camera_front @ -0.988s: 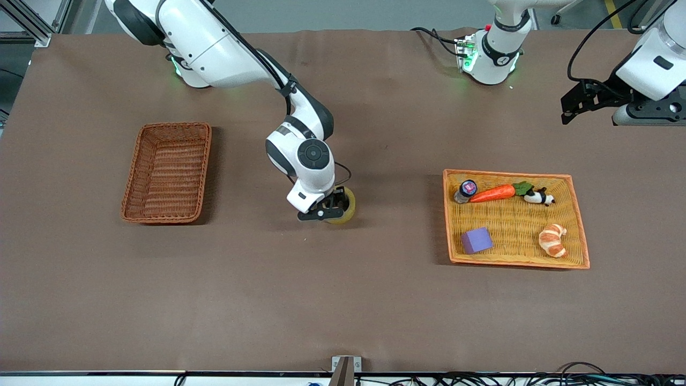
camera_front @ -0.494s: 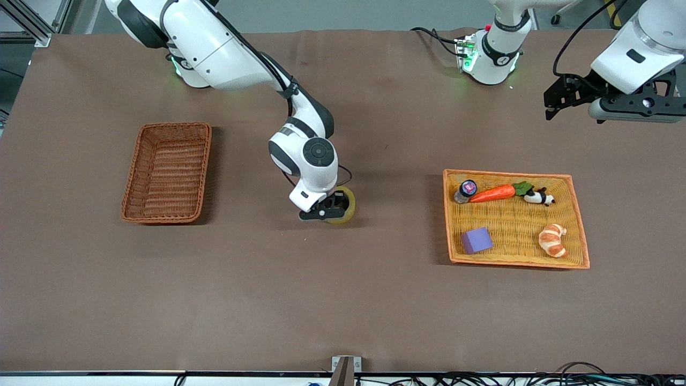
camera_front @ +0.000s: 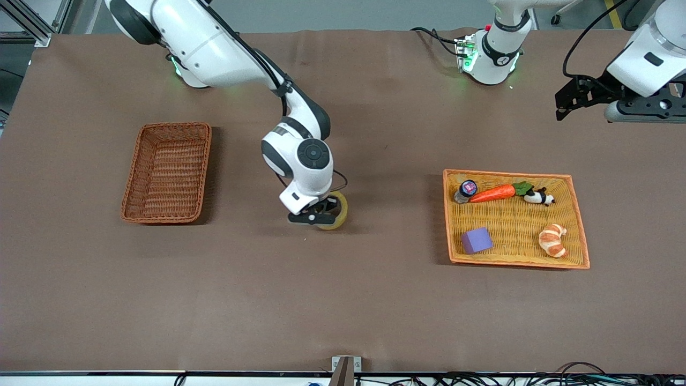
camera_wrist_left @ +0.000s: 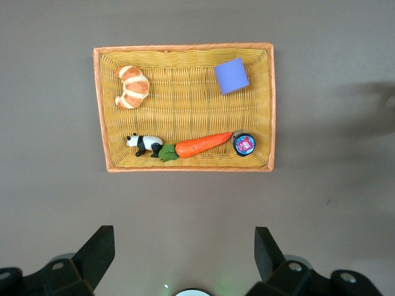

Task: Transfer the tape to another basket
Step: 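Carry the tape with the right gripper over the empty basket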

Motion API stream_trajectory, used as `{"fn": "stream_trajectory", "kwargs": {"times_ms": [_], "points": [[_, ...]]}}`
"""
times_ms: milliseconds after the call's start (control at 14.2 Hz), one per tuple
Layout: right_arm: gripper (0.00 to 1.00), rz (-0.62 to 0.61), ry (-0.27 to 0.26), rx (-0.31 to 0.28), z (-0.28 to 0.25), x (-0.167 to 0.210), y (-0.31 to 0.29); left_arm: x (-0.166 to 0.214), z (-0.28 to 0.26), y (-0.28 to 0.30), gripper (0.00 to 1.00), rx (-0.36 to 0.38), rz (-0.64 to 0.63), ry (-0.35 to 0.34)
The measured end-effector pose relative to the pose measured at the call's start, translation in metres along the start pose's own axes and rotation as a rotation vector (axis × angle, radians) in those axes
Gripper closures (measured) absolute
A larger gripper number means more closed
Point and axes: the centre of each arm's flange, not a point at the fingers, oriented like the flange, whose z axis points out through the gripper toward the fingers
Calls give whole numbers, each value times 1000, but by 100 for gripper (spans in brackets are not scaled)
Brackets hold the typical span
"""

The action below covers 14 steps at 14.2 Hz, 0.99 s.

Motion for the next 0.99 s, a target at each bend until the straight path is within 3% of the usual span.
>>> {"fn": "stream_trajectory", "kwargs": {"times_ms": [212, 424, 706, 988], "points": [[78, 38, -19, -42, -114, 35, 82, -1, 2, -11, 0, -2, -20, -15], [78, -57, -99, -71, -181, 53, 199, -3, 5, -12, 0, 0, -20, -43], [78, -201, -188, -56, -170, 50, 367, -2, 7, -12, 0, 0, -20, -47], [78, -228, -178, 4, -105, 2, 466, -1, 2, -12, 0, -2, -20, -34]]}}
